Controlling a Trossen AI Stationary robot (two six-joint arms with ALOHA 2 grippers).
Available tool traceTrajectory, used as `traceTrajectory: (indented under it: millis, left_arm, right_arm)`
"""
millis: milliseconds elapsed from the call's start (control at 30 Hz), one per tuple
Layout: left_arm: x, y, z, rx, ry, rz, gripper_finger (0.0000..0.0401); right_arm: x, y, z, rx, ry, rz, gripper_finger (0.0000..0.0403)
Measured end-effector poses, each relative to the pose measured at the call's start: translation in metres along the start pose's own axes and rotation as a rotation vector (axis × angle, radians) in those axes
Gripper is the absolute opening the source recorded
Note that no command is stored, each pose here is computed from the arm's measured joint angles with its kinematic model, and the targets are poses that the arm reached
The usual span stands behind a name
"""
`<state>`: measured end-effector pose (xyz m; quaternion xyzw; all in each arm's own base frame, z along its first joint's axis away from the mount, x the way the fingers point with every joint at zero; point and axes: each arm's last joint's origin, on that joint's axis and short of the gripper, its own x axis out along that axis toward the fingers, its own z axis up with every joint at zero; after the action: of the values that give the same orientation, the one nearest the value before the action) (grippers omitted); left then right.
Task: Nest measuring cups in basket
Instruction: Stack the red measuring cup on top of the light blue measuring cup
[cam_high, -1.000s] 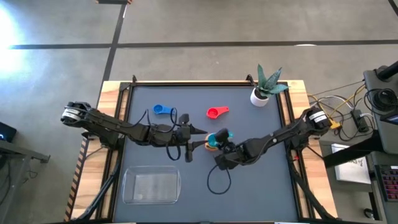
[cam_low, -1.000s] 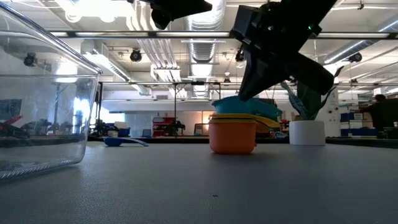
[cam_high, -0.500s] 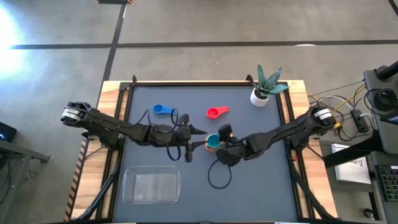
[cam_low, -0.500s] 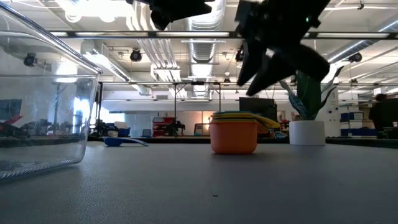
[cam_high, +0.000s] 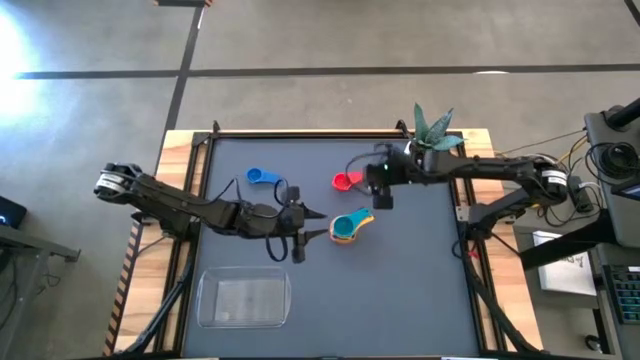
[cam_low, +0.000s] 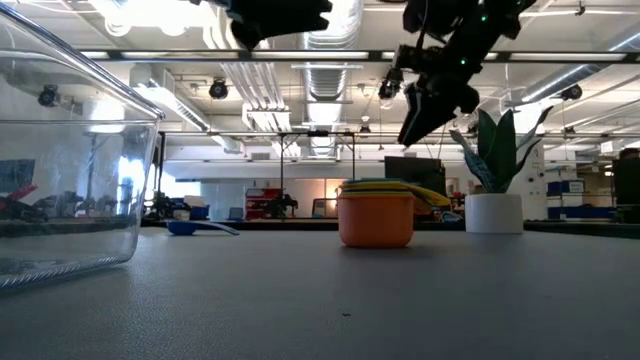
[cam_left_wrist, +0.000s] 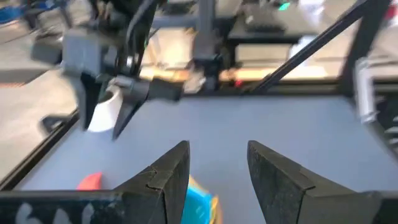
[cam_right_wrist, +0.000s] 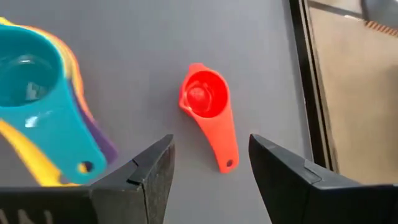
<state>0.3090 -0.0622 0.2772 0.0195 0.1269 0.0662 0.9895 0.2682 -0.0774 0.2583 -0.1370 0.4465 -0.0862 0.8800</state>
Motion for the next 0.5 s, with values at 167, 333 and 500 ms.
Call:
traceTrajectory:
  millis: [167,333,500]
  left_arm:
    - [-0.010,0.007,-0.001,-0.014,0.022,0.107,0.0145]
    - [-0.010,0.009,0.003,0.015,-0.016,0.117,0.0145]
    - [-0.009,0.015,0.008,0.049,-0.062,0.135,0.0145]
  right_arm:
    - [0.020,-0.018,-0.006,-0.042,0.042,0.016,0.0216]
    - [0.049,-0.031,-0.005,-0.083,0.094,0.038,0.0250]
    - [0.079,-0.038,-0.005,-0.115,0.119,0.134,0.0274]
